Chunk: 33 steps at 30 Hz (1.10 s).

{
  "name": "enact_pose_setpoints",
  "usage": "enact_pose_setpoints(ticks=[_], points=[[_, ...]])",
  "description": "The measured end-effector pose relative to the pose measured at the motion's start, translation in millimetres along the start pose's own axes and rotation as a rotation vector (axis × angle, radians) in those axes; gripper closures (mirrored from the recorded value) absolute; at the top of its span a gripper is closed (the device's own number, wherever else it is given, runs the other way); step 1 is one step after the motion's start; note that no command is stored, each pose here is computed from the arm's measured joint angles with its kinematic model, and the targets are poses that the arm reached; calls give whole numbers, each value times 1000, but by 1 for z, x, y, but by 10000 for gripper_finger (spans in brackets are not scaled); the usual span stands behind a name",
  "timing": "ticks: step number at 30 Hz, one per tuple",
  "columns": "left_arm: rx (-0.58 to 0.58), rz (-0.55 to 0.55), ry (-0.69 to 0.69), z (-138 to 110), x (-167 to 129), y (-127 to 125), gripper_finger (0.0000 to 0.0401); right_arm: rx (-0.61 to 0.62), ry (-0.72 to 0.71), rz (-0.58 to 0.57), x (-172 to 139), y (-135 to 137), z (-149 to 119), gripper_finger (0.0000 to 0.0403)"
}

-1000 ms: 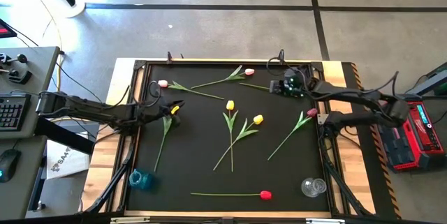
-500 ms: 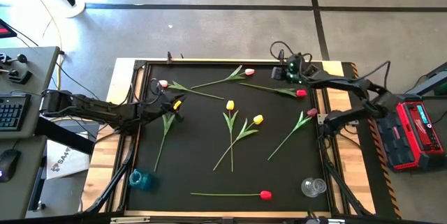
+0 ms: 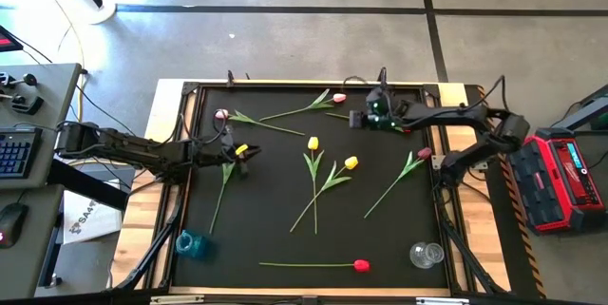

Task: Sort flowers into vase by color
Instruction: Put the right dark pink flower into the transparent vase

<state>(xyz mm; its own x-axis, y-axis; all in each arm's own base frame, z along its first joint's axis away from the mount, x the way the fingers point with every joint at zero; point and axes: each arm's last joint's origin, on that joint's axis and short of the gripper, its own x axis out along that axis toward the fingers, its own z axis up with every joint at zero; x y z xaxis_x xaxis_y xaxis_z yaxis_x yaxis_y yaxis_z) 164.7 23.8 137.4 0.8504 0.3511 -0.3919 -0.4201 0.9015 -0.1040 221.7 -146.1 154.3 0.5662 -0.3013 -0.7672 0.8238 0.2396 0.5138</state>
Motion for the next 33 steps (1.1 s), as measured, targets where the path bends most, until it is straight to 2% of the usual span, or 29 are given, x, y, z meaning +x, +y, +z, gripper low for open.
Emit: enact_pose_setpoints(ticks=[5, 10, 17, 21, 27, 33], points=[[40, 28, -5, 0, 0, 1, 352, 33, 179, -74, -1, 4, -30, 263], [51, 64, -51, 5, 1, 4, 352, 115, 291, -172, -5, 4, -51, 263], [128, 84, -80, 9, 1, 7, 352, 206, 435, -248, -27, 8, -65, 263], [139, 85, -82, 9, 2, 9, 352, 227, 519, -367, -49, 13, -70, 264], [139, 38, -75, 9, 2, 9, 352, 235, 537, -582, -72, 18, -81, 279], [139, 24, -73, 9, 2, 9, 352, 256, 527, -659, -71, 8, -93, 303]])
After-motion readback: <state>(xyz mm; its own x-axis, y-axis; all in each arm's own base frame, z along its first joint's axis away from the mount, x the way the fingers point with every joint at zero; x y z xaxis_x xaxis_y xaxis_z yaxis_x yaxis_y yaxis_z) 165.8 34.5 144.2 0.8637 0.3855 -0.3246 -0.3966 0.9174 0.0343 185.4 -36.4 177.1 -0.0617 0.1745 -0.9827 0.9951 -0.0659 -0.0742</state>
